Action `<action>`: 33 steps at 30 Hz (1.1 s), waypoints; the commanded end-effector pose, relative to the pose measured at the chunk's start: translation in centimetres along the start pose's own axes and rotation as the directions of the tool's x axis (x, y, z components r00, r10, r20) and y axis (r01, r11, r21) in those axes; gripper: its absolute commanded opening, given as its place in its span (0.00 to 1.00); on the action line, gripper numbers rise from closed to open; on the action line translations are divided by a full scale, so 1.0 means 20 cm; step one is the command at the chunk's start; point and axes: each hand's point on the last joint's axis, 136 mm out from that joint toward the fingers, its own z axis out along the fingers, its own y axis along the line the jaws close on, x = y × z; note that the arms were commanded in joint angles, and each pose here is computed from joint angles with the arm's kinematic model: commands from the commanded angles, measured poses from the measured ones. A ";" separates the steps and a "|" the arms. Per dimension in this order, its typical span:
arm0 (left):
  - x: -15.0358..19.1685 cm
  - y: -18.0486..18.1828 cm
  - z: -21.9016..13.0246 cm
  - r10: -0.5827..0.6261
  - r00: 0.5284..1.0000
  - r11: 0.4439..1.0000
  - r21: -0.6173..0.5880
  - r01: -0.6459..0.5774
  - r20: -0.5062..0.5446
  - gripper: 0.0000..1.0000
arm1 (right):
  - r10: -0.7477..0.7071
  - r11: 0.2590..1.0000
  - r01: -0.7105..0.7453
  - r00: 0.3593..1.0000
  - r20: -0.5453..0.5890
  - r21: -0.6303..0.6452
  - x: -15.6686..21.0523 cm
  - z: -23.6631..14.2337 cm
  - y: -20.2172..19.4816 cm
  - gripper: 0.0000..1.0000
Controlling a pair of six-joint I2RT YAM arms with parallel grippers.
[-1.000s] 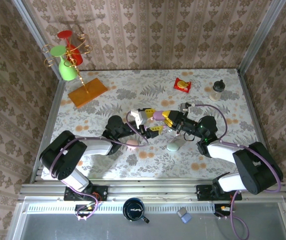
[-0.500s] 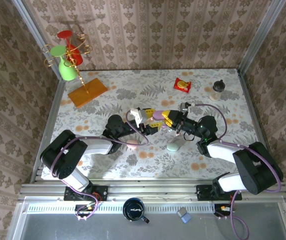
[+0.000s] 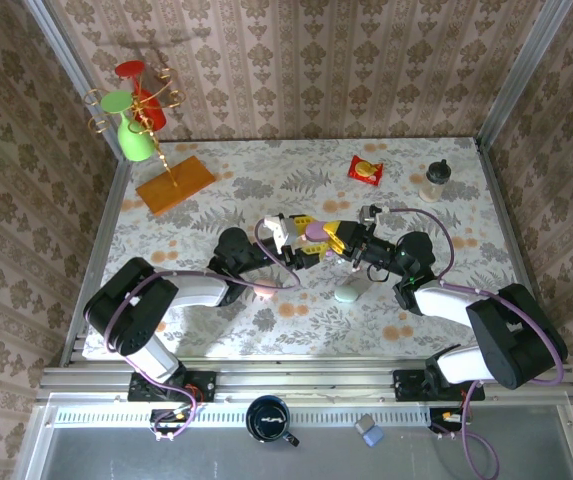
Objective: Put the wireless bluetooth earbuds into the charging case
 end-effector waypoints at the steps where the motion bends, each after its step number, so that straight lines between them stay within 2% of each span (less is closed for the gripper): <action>1: -0.05 -0.02 0.03 0.038 0.999 0.999 0.032 -0.039 0.033 0.59 | -0.067 0.994 0.066 0.998 -0.005 -0.091 0.01 0.02 0.17 0.12; 10: -0.04 0.02 0.02 0.038 0.999 0.999 -0.016 -0.038 0.029 0.58 | -0.072 0.993 0.072 0.997 0.002 -0.096 0.00 0.01 0.18 0.12; 16: -0.04 0.01 0.03 0.036 0.999 0.999 0.001 -0.036 0.031 0.52 | -0.063 0.994 0.063 0.998 -0.001 -0.093 0.00 0.02 0.17 0.12; 25: -0.03 0.01 0.01 0.038 0.999 0.999 -0.013 -0.037 0.025 0.56 | -0.062 0.994 0.062 0.998 0.004 -0.091 0.00 0.01 0.17 0.12; 29: -0.04 0.01 0.01 0.038 0.999 0.999 -0.007 -0.037 0.030 0.49 | -0.056 0.995 0.057 0.998 0.008 -0.085 0.00 0.00 0.15 0.12; 33: -0.03 0.00 0.02 0.034 0.999 0.999 0.001 -0.034 0.027 0.39 | -0.053 0.995 0.054 0.999 0.009 -0.087 0.00 0.00 0.15 0.12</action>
